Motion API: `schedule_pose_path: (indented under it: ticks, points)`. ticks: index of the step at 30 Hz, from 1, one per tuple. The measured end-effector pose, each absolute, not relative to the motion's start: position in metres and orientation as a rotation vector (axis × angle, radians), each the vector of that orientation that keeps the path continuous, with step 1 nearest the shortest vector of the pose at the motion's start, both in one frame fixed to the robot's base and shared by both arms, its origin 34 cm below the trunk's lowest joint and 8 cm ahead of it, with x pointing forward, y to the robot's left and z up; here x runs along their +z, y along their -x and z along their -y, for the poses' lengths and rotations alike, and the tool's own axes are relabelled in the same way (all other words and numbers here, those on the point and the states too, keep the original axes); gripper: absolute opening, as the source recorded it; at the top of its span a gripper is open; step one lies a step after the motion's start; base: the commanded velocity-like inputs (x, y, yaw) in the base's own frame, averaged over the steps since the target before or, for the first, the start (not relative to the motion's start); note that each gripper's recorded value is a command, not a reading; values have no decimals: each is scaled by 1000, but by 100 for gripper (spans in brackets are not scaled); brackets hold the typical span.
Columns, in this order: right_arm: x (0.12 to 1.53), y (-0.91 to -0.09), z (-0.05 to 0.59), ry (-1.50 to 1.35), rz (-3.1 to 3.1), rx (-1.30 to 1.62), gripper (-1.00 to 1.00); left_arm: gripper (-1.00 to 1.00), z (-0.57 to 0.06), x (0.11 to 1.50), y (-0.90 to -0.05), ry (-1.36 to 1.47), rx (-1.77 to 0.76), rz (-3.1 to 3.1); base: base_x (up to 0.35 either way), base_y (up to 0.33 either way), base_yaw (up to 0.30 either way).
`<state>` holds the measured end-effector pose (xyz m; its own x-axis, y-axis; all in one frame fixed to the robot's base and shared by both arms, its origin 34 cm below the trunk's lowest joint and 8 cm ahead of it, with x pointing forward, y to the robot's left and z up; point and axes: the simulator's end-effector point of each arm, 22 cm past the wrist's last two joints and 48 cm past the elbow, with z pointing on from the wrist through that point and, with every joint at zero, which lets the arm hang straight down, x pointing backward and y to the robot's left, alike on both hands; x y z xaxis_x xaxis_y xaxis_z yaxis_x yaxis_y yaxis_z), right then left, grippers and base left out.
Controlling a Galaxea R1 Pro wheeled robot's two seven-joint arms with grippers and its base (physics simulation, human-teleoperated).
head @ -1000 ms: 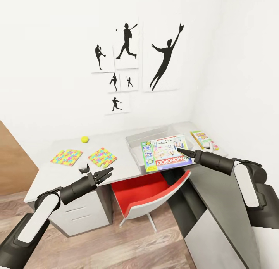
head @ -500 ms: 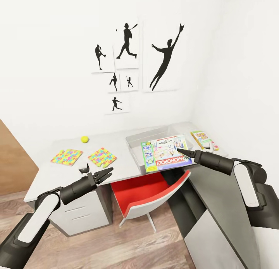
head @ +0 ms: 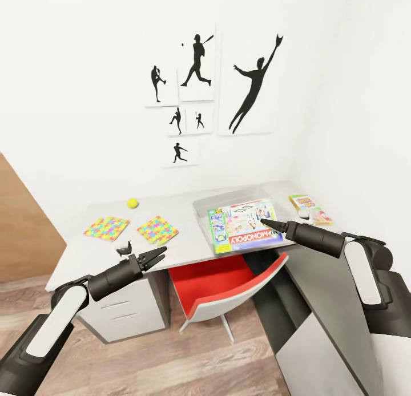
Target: Put all the toys in the child's room - the three board games (two on the bed and one on the table), the two jigsaw puzzles on the table, and the tennis ball on the table - inside the toy box on the table in the child's room.
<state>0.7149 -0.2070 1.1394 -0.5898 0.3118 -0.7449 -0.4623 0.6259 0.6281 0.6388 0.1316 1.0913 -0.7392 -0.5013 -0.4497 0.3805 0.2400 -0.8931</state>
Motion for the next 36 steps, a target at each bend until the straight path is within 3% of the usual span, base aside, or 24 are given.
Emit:
schedule_pose_path:
  ticks: [13, 22, 36]
  points:
    - [1138, -715, 207, 117, -1933, 1063, -100, 100, -132, 1090, -639, 113, -1587, -1811, 0, 0, 234]
    - [1138, -715, 207, 118, -1934, 1063, -100, 100, -132, 1090, -639, 114, -1587, -1810, 80, -76, 50]
    - [1137, -715, 207, 118, -1935, 1060, -100, 100, -132, 1089, -639, 115, -1587, -1811, 222, -162, 6]
